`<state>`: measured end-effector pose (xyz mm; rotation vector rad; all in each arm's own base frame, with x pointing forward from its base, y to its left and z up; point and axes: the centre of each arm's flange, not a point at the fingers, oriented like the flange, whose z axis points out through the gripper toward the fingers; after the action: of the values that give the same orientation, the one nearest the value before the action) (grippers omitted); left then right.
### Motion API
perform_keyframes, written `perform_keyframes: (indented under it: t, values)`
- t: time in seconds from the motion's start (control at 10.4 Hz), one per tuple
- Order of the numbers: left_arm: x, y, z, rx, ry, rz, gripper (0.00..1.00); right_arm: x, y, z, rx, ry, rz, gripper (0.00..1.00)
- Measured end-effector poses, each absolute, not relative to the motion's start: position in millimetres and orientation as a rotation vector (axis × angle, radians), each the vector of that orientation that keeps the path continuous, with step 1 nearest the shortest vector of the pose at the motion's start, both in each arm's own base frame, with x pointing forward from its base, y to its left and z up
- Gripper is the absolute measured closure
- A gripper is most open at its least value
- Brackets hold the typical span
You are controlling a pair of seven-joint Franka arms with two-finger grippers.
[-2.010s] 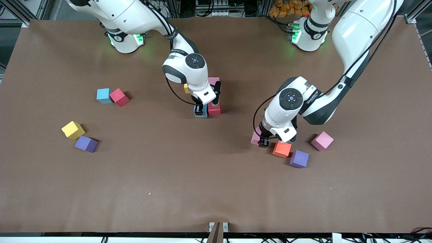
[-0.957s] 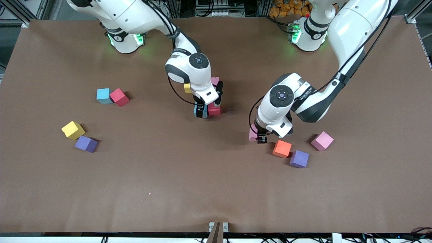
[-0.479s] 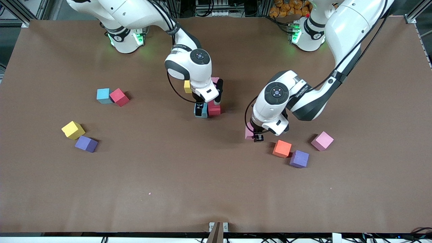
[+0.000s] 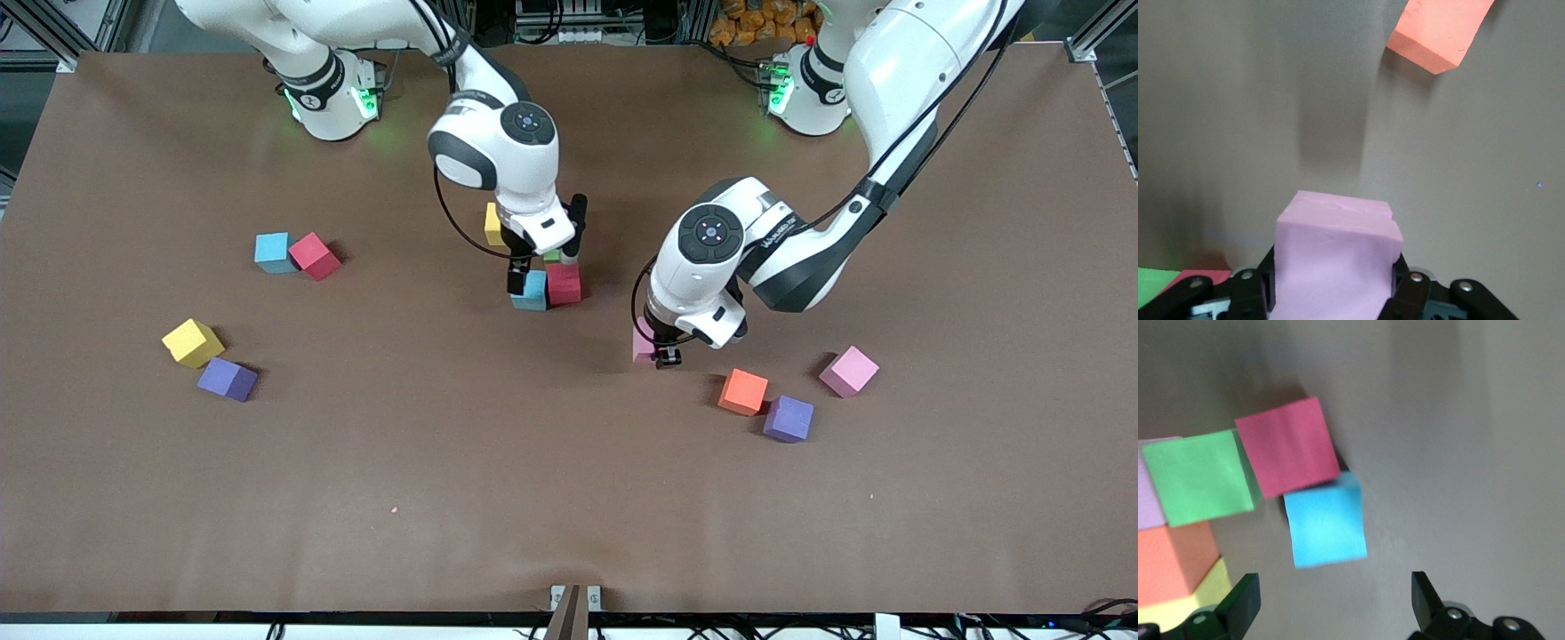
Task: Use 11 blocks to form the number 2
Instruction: 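Carry pink to the middle with the left gripper while the right gripper grasps purple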
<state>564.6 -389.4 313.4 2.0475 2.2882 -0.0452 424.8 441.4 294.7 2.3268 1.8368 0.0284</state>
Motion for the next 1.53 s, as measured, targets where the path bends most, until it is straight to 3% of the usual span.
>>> perform_keyframes:
  t: [0.38,0.57,0.96,1.15,1.53]
  values:
    - [551,-419,319,1.987,2.323,-0.064,0.37,488,327,408,2.483,1.467,0.097,0.00]
    - [538,-448,321,1.957,2.339,-0.104,0.37,515,248,433,2.538,1.310,0.102,0.00]
    - [514,-514,301,1.970,2.339,-0.120,0.37,553,108,410,2.661,1.225,0.075,0.00]
    - [497,-548,296,1.979,2.322,-0.135,0.37,561,40,384,2.601,1.343,0.151,0.00]
    - [482,-582,309,1.981,2.264,-0.141,0.37,577,-46,325,2.608,1.557,0.141,0.00]
